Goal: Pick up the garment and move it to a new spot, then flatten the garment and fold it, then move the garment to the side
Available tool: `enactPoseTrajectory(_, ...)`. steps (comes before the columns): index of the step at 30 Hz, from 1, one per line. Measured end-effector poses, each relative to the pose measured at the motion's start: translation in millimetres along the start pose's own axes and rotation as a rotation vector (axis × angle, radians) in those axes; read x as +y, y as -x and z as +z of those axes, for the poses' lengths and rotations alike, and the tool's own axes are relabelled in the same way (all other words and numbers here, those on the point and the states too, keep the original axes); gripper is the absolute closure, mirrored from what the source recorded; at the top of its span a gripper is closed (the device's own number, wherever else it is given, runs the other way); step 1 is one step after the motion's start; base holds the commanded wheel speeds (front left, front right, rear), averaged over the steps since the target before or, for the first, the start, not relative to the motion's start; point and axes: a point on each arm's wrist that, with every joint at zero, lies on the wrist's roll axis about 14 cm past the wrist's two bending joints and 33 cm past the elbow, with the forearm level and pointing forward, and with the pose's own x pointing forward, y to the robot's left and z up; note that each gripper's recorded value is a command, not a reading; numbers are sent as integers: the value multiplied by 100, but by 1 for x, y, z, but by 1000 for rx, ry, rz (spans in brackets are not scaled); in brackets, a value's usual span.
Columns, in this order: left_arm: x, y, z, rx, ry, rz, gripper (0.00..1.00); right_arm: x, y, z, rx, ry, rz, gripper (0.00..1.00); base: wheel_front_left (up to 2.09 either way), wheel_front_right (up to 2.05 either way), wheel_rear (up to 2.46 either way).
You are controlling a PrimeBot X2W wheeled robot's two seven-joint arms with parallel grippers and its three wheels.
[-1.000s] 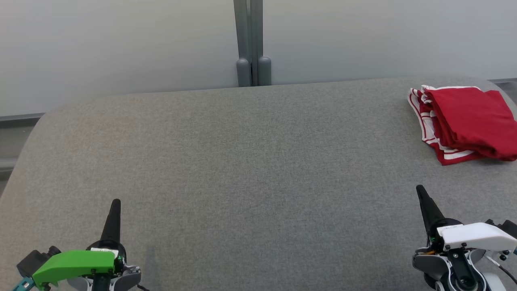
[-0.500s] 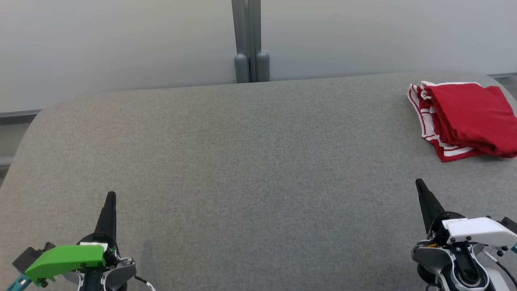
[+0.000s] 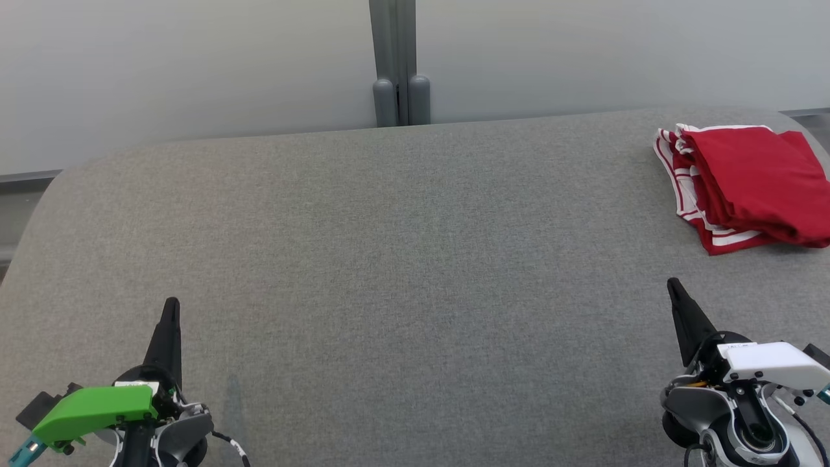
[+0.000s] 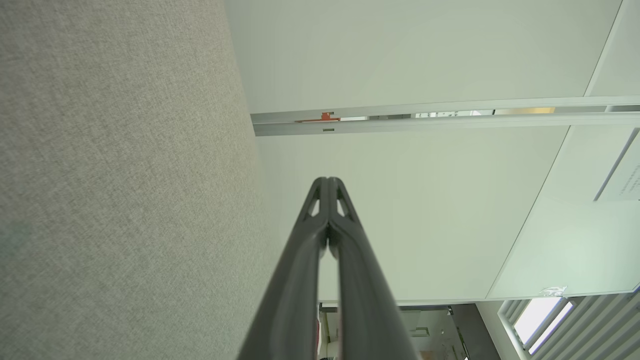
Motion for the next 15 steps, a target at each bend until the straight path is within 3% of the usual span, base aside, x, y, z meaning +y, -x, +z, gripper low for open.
enactPoseTrajectory(15, 0, 0, 1, -1, 3, -2, 100, 0, 0, 0, -1, -1, 1, 100, 0, 0, 0)
